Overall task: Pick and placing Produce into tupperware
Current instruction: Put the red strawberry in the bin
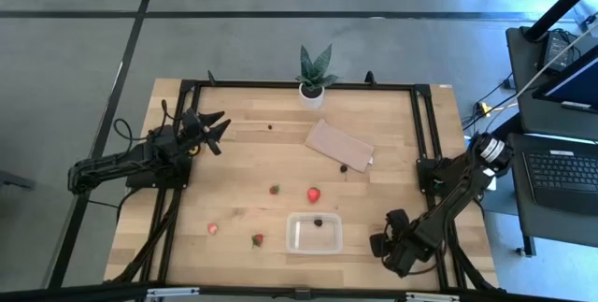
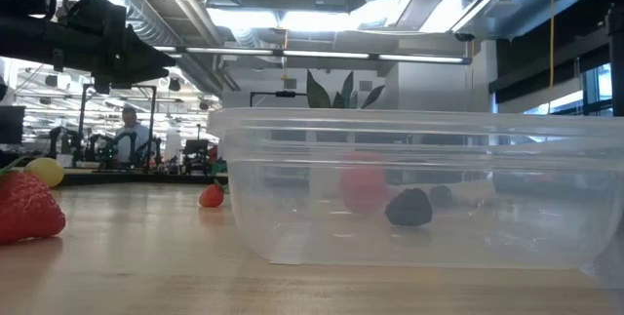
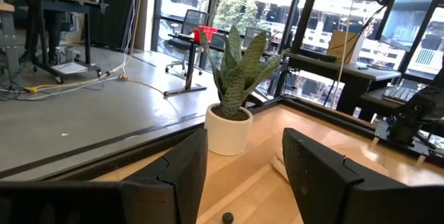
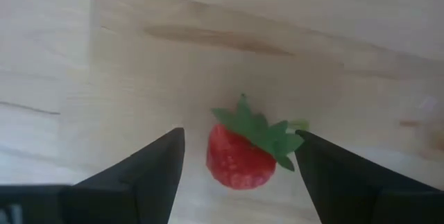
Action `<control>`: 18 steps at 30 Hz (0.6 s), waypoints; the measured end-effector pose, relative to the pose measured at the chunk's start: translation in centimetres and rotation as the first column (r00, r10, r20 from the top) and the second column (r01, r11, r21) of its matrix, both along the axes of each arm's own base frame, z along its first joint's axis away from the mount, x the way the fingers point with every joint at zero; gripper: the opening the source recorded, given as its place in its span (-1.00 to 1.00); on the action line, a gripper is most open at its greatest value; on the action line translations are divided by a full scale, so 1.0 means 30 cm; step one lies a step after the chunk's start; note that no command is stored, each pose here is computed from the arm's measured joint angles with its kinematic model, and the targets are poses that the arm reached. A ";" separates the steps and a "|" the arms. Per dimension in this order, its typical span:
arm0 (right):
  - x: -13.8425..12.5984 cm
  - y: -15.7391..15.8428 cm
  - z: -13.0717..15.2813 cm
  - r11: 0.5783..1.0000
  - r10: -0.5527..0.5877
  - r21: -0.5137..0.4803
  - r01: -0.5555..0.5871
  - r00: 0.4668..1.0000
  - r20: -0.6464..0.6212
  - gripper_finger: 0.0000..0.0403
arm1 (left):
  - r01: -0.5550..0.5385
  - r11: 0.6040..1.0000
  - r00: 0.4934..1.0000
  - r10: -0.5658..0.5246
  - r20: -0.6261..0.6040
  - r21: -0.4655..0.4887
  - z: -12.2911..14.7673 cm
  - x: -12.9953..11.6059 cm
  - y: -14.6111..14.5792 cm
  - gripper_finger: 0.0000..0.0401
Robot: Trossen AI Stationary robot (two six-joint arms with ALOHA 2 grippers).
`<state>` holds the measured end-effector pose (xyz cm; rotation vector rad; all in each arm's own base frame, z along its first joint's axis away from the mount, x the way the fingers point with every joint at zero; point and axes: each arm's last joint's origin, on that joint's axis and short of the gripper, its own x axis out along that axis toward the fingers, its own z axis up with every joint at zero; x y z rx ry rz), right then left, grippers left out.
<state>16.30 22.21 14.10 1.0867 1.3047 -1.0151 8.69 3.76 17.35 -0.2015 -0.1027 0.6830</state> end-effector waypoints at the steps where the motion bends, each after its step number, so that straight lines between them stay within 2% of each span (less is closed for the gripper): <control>1: 0.000 0.001 -0.006 1.000 0.000 -0.005 0.000 1.000 -0.006 0.35 | 0.000 1.000 1.000 0.000 0.000 0.000 0.000 0.000 0.000 -0.11; 8: 0.003 0.005 -0.014 1.000 0.000 -0.003 0.000 1.000 -0.007 0.29 | 0.000 1.000 1.000 0.000 0.000 0.000 0.000 0.000 0.000 -0.11; 18: 0.006 0.009 -0.015 1.000 0.001 0.008 -0.001 1.000 0.000 -0.24 | 0.000 1.000 1.000 0.000 0.000 0.000 0.000 0.000 0.000 -0.11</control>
